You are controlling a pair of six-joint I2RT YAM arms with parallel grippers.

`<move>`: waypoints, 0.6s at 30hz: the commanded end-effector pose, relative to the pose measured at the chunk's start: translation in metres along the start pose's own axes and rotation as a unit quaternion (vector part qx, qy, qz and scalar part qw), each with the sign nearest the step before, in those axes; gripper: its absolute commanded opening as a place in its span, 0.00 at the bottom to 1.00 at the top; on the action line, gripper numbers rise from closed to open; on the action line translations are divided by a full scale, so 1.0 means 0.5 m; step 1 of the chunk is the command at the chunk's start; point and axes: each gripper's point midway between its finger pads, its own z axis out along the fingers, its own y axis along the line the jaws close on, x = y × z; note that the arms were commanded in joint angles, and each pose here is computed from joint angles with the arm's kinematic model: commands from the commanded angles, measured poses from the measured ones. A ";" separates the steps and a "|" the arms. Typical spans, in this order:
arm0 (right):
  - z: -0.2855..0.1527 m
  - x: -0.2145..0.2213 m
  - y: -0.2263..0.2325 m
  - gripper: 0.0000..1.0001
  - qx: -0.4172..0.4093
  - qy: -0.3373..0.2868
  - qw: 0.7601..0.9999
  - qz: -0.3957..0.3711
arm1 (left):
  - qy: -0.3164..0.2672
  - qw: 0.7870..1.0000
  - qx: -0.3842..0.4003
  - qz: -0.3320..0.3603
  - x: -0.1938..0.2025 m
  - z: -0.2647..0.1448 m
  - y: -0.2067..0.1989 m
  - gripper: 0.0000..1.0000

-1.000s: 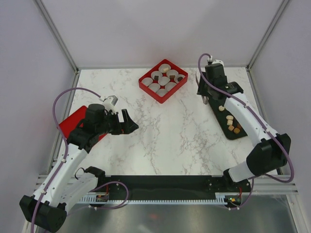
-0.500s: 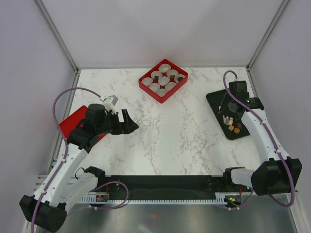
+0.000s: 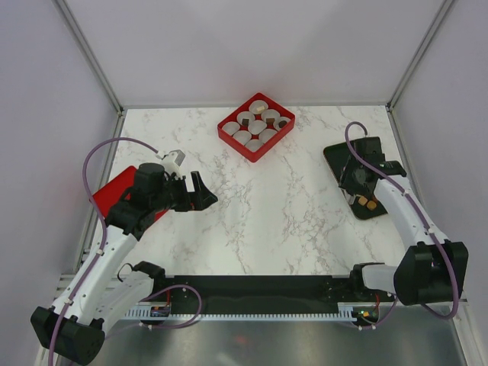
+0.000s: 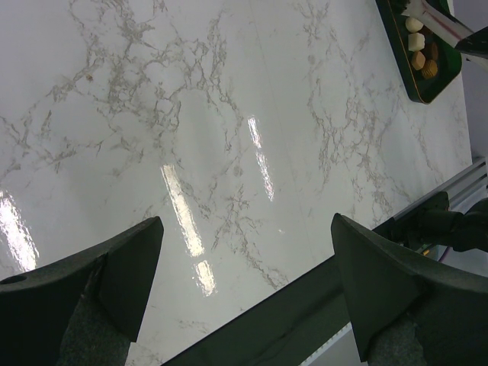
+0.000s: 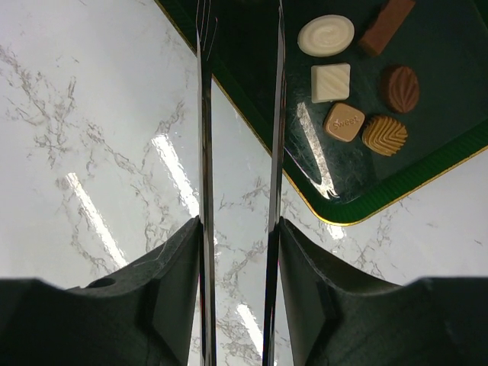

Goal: Pack the chocolate

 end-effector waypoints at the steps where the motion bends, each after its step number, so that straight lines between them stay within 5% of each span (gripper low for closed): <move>1: 0.020 -0.020 0.006 0.50 -0.005 -0.018 1.000 0.018 | -0.007 1.000 0.011 0.023 -0.007 0.003 -0.003 1.00; 18: 0.062 -0.032 0.027 0.48 -0.040 -0.010 0.998 0.038 | -0.008 1.000 0.008 0.023 -0.010 0.004 -0.002 1.00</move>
